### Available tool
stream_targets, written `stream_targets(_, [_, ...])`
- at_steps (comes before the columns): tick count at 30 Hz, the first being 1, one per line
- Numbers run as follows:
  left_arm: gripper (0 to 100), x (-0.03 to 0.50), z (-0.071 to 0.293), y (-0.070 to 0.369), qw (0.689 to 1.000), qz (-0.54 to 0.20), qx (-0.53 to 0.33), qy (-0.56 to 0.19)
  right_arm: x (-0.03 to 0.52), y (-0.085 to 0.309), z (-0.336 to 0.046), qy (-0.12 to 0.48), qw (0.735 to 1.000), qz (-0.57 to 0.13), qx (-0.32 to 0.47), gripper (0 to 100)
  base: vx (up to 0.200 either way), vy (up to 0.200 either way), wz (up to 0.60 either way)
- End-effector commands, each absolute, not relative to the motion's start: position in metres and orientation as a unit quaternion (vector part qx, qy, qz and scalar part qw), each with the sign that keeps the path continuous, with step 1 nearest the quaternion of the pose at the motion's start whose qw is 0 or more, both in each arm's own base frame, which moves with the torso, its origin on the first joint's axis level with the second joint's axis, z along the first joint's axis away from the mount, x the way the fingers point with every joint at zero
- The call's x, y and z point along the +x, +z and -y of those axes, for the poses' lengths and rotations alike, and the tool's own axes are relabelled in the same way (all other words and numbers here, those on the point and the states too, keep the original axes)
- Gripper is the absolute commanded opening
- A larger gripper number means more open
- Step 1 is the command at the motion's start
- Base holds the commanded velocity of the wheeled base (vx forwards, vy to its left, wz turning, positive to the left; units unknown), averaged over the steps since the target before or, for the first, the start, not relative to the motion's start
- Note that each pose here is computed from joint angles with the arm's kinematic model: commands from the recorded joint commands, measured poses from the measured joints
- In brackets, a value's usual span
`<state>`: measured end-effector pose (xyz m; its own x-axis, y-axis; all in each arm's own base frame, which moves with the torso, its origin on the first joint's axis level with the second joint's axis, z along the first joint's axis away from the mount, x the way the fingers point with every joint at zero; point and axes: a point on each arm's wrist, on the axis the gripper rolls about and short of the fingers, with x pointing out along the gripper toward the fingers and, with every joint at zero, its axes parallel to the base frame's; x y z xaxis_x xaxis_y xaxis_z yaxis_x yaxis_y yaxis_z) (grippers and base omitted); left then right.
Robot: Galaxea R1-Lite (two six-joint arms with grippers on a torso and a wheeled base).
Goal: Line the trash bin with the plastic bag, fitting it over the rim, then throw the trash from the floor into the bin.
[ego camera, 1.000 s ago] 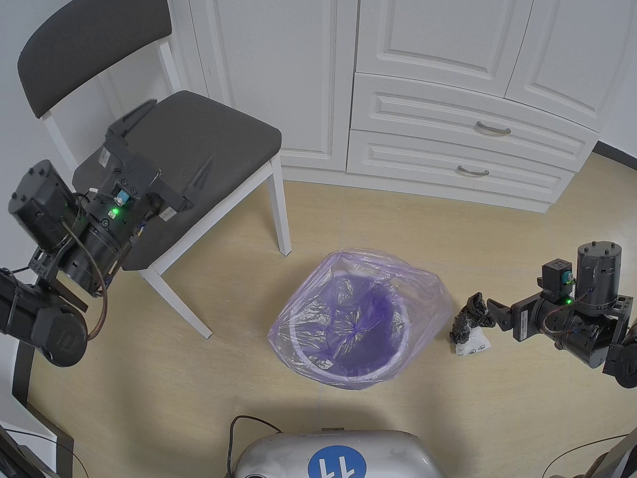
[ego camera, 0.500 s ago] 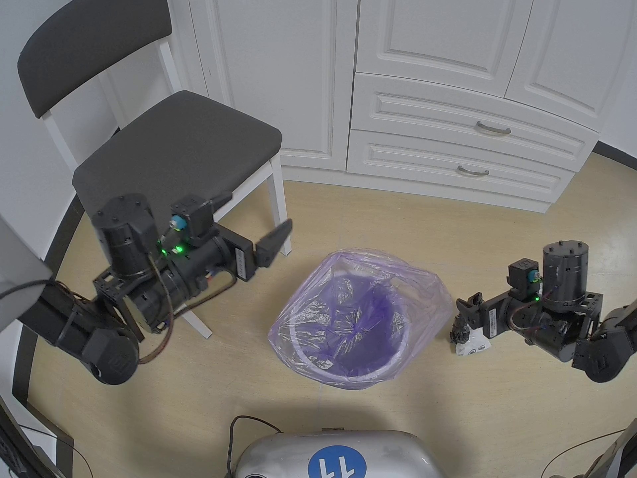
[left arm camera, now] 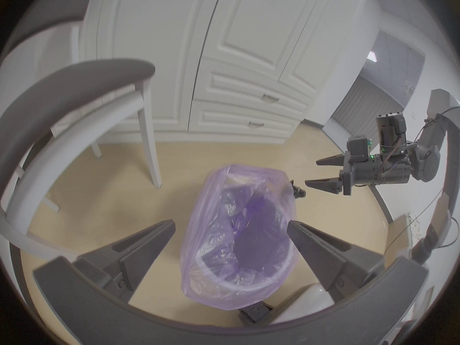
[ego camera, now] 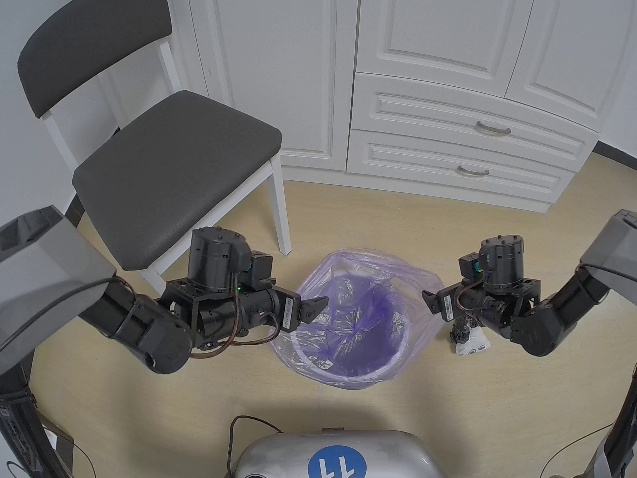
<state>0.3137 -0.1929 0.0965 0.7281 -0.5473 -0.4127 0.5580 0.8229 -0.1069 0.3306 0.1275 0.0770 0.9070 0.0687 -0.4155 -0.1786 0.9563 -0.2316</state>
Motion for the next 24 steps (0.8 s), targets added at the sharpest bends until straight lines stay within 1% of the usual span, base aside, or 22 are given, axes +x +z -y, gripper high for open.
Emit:
stream_targets(1, [100,0.343,0.203,0.084,0.925,-0.261,0.004,-0.275,0.375,0.027,-0.122,0.031,0.962,-0.241,-0.127,100,0.000,0.000,0.00])
stream_targets(7, [100,0.364,0.203,0.063,0.927,-0.282,0.014,-0.246,0.394,0.014,-0.111,0.010,0.963,-0.247,-0.111,100,0.000,0.000,0.00])
stream_targets(13, [100,0.379,0.207,0.054,0.925,-0.295,0.017,-0.240,0.403,0.002,-0.113,0.005,0.963,-0.250,-0.101,100,0.000,0.000,0.00])
stream_targets(16, [100,0.397,0.210,0.047,0.925,-0.300,0.017,-0.233,0.416,-0.005,-0.117,-0.001,0.968,-0.241,-0.072,100,0.000,0.000,0.00])
stream_targets(19, [100,0.401,0.209,0.044,0.925,-0.303,0.023,-0.228,0.419,-0.005,-0.118,-0.003,0.969,-0.237,-0.063,100,0.000,0.000,0.00])
stream_targets(21, [100,0.414,0.206,0.033,0.935,-0.293,0.053,-0.193,0.423,-0.003,-0.119,-0.006,0.972,-0.230,-0.051,100,0.000,0.000,0.00])
stream_targets(24, [100,0.427,0.201,0.027,0.944,-0.285,0.064,-0.154,0.426,-0.002,-0.120,-0.007,0.974,-0.224,-0.042,100,0.000,0.000,0.00])
